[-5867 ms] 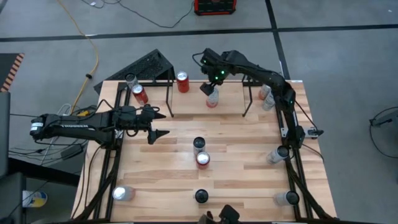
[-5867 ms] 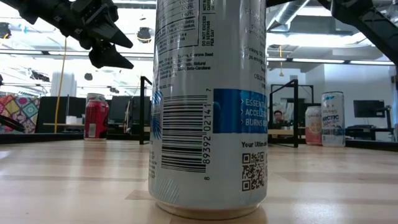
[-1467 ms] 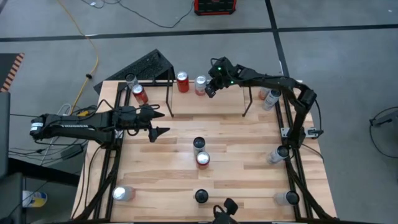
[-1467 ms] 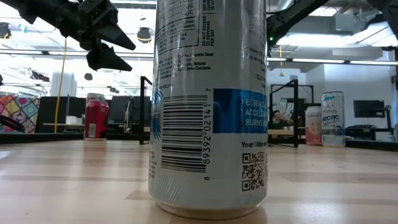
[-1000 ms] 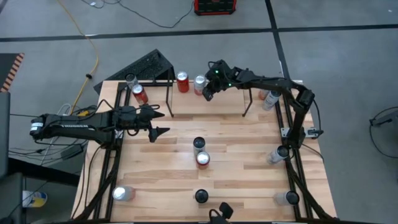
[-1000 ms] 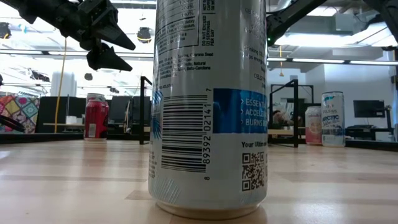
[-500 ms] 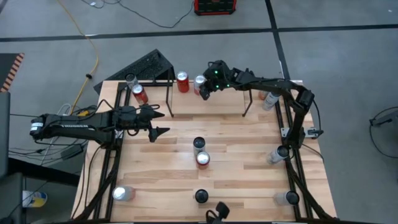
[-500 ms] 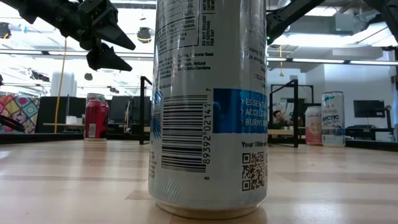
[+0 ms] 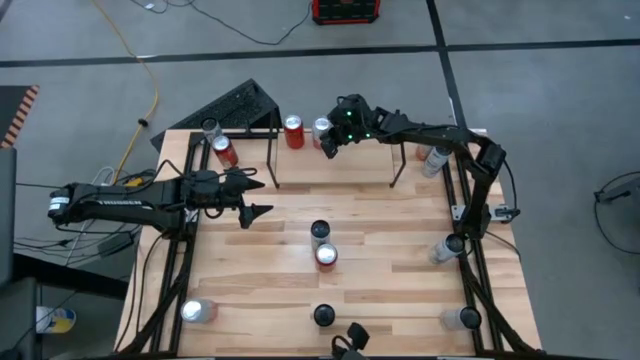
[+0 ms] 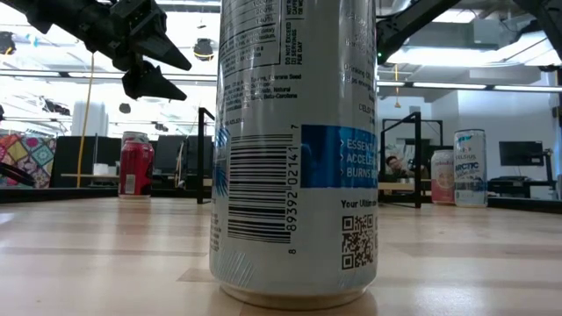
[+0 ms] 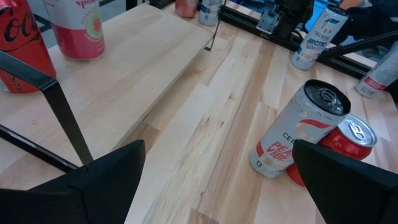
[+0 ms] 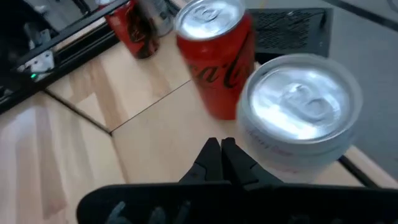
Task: Place canned beverage on shelf
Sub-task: Put the pink white soda can on the shelf, then put the top right white blue soda can on the shelf
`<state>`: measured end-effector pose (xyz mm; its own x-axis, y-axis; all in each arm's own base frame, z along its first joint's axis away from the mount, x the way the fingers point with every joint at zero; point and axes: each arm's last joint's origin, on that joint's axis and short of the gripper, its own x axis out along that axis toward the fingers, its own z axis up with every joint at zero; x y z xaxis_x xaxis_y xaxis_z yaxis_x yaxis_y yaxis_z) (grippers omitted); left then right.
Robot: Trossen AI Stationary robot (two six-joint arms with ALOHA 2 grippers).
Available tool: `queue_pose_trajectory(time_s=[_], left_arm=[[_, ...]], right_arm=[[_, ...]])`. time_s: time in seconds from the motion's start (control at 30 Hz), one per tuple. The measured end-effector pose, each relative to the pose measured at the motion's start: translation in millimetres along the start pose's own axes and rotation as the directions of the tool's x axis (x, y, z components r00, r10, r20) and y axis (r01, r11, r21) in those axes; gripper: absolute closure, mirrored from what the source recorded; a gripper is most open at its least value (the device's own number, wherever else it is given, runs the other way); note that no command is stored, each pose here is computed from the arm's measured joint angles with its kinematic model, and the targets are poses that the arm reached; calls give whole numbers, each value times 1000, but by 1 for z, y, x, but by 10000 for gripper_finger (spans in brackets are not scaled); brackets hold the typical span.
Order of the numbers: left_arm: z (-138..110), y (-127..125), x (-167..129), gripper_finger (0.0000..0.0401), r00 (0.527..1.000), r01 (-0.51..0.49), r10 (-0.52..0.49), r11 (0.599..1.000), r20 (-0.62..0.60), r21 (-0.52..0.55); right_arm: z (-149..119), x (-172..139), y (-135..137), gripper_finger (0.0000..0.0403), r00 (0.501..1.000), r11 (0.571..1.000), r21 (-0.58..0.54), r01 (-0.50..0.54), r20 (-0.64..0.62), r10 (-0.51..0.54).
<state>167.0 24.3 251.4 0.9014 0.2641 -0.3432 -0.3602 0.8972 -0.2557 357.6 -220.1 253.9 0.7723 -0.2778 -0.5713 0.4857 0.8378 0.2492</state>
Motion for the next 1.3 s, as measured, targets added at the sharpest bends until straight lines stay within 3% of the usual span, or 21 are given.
queue_pose_trajectory(time_s=[0.77,1.1,1.3], left_arm=[[0,0,0,8,1000,0,0,1000,0,-11],[0,0,0,8,1000,0,0,1000,0,-11],[1,-1,-2,8,999,33,-33,999,-6,-6]], right_arm=[[2,0,0,403,996,997,15,78,32,-78],[2,0,4,403,999,999,0,42,32,-42],[9,-29,24,403,1000,1000,-17,-19,14,19]])
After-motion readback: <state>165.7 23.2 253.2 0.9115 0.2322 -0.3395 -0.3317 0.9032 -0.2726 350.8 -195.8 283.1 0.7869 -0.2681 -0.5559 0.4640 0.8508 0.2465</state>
